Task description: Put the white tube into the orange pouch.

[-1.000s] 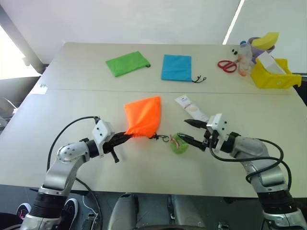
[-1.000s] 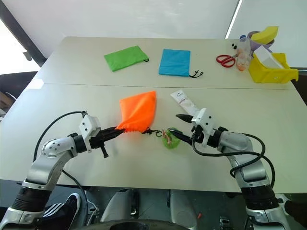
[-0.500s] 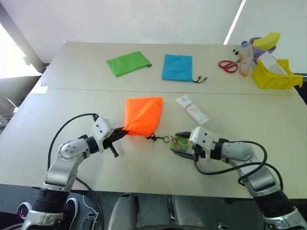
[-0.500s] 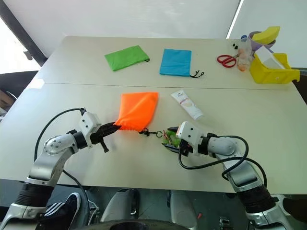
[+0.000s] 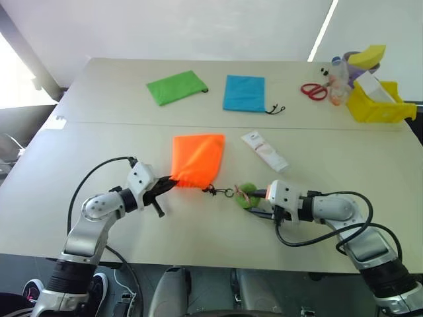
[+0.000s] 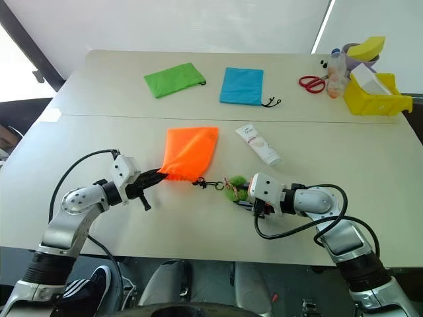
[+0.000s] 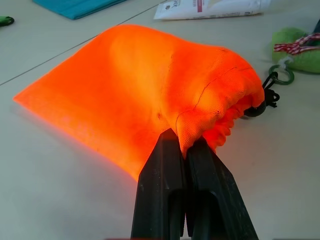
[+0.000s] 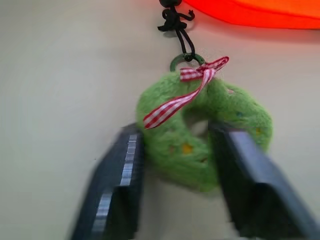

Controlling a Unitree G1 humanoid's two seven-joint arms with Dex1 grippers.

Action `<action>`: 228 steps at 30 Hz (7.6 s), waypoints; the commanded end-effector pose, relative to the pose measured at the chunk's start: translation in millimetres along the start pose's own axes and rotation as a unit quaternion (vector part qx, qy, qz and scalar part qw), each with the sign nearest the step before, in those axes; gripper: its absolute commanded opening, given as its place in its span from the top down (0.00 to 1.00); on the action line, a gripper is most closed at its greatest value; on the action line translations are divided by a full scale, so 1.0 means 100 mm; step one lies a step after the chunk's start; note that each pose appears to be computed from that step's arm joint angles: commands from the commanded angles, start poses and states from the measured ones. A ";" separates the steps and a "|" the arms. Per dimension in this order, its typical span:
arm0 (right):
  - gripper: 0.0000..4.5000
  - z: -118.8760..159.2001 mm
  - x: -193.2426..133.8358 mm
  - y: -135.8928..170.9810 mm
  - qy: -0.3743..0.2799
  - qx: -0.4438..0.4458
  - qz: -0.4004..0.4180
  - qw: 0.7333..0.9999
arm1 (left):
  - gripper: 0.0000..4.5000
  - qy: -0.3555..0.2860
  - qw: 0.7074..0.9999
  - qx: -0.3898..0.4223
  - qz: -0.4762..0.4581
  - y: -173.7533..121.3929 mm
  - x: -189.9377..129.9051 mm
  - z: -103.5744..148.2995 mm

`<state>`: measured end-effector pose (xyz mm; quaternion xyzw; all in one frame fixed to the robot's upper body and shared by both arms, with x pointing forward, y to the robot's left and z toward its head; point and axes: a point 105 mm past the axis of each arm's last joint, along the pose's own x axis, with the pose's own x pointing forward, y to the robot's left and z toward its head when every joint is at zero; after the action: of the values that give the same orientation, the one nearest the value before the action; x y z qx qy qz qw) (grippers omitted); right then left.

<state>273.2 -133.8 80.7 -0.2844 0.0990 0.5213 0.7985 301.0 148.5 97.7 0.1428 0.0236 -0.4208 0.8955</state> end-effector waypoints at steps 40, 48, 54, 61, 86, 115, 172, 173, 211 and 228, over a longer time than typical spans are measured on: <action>0.16 0.37 -0.57 -0.35 -0.107 0.064 -0.041 0.991 | 1.00 -0.004 0.998 0.018 -0.058 -0.16 0.12 0.13; 0.16 0.07 -0.60 -1.07 -0.016 0.088 -0.252 0.964 | 1.00 -0.012 0.998 0.013 -0.053 -0.19 0.17 0.13; 0.16 -0.03 -0.54 -1.07 -0.003 0.184 -0.253 0.950 | 1.00 -0.014 0.999 0.012 -0.050 -0.18 0.18 0.14; 0.16 -0.06 -0.45 -1.03 0.006 0.207 -0.249 0.946 | 1.00 -0.016 0.999 0.010 -0.049 -0.18 0.19 0.14; 0.60 0.36 -0.57 -0.86 -0.085 0.235 -0.181 0.951 | 1.00 -0.020 0.999 0.007 -0.049 -0.19 0.21 0.16; 0.60 0.41 -0.01 0.14 -0.064 0.238 -0.033 0.969 | 1.00 0.005 0.997 0.034 -0.073 -0.20 0.09 0.20; 0.60 0.66 0.33 0.27 -0.100 0.302 -0.070 0.946 | 1.00 -0.053 0.979 -0.195 0.022 0.34 -0.08 0.24; 0.60 0.67 0.35 0.27 -0.103 0.301 -0.071 0.945 | 1.00 -0.048 0.978 -0.204 0.014 0.32 -0.11 0.21; 0.60 1.12 0.30 0.21 -0.255 0.229 -0.083 0.936 | 1.00 -0.075 0.978 -0.194 -0.029 0.17 0.10 0.38; 0.60 0.59 0.43 0.23 -0.082 0.092 -0.061 0.990 | 1.00 -0.049 0.978 -0.202 -0.031 0.04 0.10 0.27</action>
<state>267.4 -63.4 100.3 -0.1484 0.0591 0.4661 0.8702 310.8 140.6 109.9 -0.0761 0.0913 -0.4290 0.8955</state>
